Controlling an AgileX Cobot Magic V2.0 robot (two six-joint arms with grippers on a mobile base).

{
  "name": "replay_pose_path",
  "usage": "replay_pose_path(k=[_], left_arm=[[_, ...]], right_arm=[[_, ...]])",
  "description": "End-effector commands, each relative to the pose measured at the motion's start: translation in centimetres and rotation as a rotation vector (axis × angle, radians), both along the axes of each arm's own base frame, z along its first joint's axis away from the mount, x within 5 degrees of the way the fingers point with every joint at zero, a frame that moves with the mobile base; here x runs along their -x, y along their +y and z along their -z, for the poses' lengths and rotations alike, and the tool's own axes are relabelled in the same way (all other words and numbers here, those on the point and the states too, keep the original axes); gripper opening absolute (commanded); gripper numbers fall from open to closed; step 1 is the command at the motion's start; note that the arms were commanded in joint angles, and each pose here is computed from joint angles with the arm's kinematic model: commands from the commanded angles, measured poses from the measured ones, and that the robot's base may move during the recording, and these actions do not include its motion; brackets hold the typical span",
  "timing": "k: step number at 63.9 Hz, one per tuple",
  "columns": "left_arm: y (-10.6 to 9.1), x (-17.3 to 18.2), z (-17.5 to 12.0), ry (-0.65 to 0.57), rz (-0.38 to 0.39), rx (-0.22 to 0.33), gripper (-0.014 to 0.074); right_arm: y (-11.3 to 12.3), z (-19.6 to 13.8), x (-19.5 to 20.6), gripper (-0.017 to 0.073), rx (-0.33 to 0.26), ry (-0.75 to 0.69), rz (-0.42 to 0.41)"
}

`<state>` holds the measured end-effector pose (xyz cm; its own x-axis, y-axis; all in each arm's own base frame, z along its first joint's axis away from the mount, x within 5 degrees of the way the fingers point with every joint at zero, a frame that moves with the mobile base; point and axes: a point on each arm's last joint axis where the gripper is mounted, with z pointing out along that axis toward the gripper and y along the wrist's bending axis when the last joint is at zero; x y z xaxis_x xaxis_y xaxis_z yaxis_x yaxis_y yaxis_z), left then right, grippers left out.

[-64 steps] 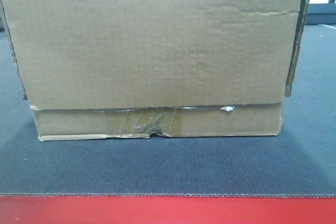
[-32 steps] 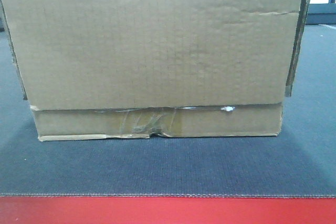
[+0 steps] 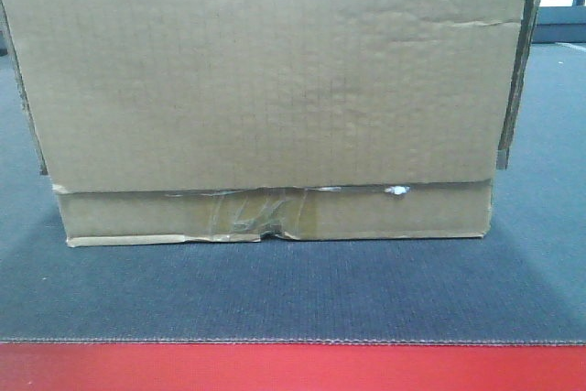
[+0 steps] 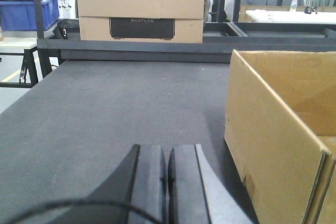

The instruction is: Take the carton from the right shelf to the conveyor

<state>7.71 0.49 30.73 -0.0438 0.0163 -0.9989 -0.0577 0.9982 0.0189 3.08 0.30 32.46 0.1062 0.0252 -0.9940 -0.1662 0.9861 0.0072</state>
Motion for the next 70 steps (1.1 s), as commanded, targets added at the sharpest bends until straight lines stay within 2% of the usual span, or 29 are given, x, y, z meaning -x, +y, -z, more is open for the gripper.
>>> replay_pose_path(k=[1,10,22,25,28,34,70], left_arm=[[-0.1,0.3,0.8,-0.048,0.006,-0.008,0.0015],[-0.2,0.9,4.3,-0.109,0.021,0.02,0.0015],[-0.3,1.9,9.2,-0.142,0.026,0.018,0.0015],[-0.3,2.1,9.1,-0.162,0.026,0.017,0.0015],[-0.3,2.1,9.9,-0.079,0.021,0.023,0.0015],[-0.2,2.1,10.1,-0.06,0.019,0.024,0.0015],[-0.3,2.1,10.0,-0.069,0.02,0.023,0.0015]], right_arm=[[0.0,-0.1,0.1,-0.0067,0.01,-0.022,0.007],[0.0,-0.1,0.1,-0.0067,0.01,-0.022,0.007],[0.0,-0.1,0.1,-0.0067,0.01,-0.022,0.007],[0.0,-0.1,0.1,-0.0067,0.01,-0.022,0.007],[0.0,-0.1,0.1,-0.0067,0.01,-0.022,0.007],[-0.1,-0.1,0.1,-0.0067,0.009,-0.025,0.007],[-0.1,-0.1,0.1,-0.0067,0.009,-0.025,0.007]])
